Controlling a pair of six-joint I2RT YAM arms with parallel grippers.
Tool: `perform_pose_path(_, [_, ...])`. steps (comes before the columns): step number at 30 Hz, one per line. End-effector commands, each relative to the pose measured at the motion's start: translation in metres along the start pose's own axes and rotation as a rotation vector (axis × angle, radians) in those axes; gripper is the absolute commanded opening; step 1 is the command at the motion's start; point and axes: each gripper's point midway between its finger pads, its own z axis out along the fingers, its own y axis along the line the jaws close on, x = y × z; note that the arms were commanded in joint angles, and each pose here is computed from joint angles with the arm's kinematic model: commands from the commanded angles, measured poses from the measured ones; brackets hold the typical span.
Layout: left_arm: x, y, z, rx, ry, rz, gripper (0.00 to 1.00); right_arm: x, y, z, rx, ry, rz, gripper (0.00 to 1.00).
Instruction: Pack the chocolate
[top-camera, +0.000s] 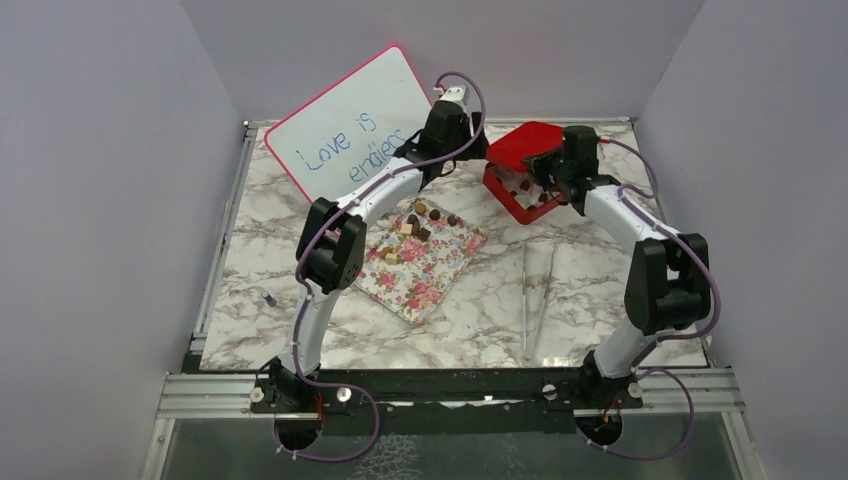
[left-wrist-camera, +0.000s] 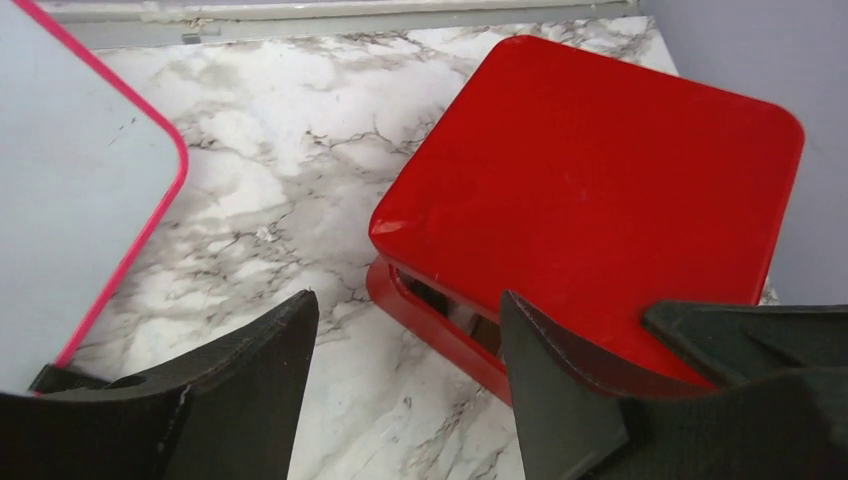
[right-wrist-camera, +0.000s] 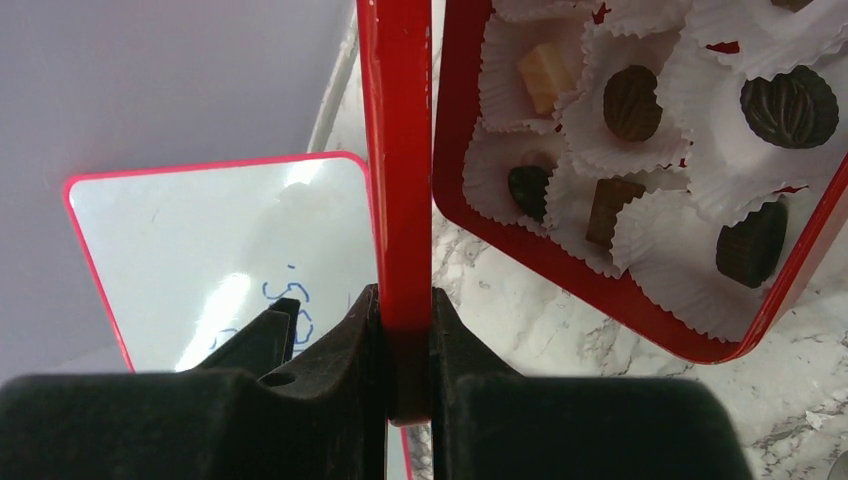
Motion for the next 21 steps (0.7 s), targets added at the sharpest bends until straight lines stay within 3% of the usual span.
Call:
perform_pose_path(1, [-0.021, -0.029, 0.013, 0.144, -0.094, -0.065, 0.66, -0.018, 0.015, 0.009, -0.058, -0.085, 0.061, 0.01])
perform_pose_path(21, [0.01, -0.033, 0.054, 0.205, -0.073, -0.097, 0.55, -0.005, -0.021, 0.005, -0.005, -0.073, 0.095, 0.01])
